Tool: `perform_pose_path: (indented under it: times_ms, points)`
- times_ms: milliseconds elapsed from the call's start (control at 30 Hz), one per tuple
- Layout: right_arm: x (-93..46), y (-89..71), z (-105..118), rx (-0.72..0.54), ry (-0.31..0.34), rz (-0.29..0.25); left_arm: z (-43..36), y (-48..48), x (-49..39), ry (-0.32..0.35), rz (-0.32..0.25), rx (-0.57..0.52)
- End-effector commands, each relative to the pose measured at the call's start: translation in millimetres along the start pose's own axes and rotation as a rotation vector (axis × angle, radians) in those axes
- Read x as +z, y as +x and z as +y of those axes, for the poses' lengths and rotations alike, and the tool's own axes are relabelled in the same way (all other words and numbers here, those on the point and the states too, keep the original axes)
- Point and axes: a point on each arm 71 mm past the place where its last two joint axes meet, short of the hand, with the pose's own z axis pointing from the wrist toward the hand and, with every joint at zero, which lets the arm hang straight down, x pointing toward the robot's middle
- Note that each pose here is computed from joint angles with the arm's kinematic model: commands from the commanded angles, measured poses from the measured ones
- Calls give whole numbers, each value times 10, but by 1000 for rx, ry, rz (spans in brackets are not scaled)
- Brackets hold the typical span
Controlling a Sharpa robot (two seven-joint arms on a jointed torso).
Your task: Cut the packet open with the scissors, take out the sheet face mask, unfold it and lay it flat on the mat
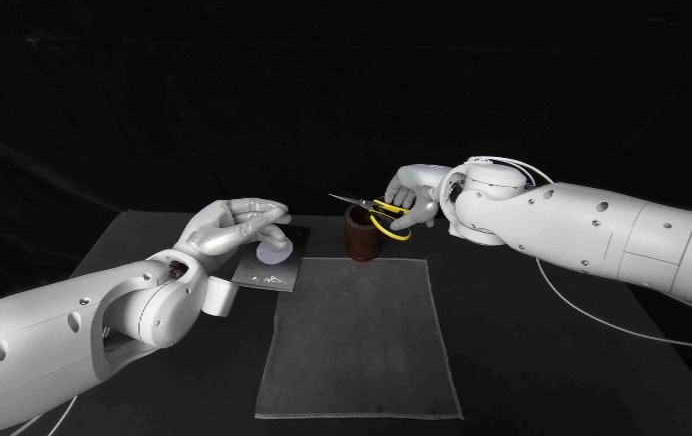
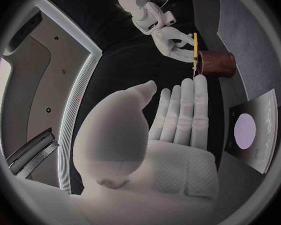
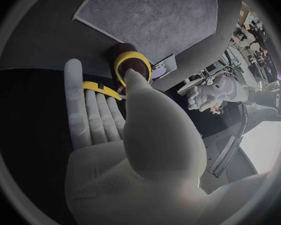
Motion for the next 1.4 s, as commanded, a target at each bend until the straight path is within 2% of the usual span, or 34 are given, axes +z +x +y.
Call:
perform_pose_path:
  times_ms: [33,733,1400]
  points:
    - [7,15,1,-20,15,9,-14,20,7,10,22,-9]
    - [-4,-13,45,-11,-1,-54,-6,9,13,6,19,-9]
    - [-15,-15,117,-1,-35,-88,-3,14,16,4,21,-10]
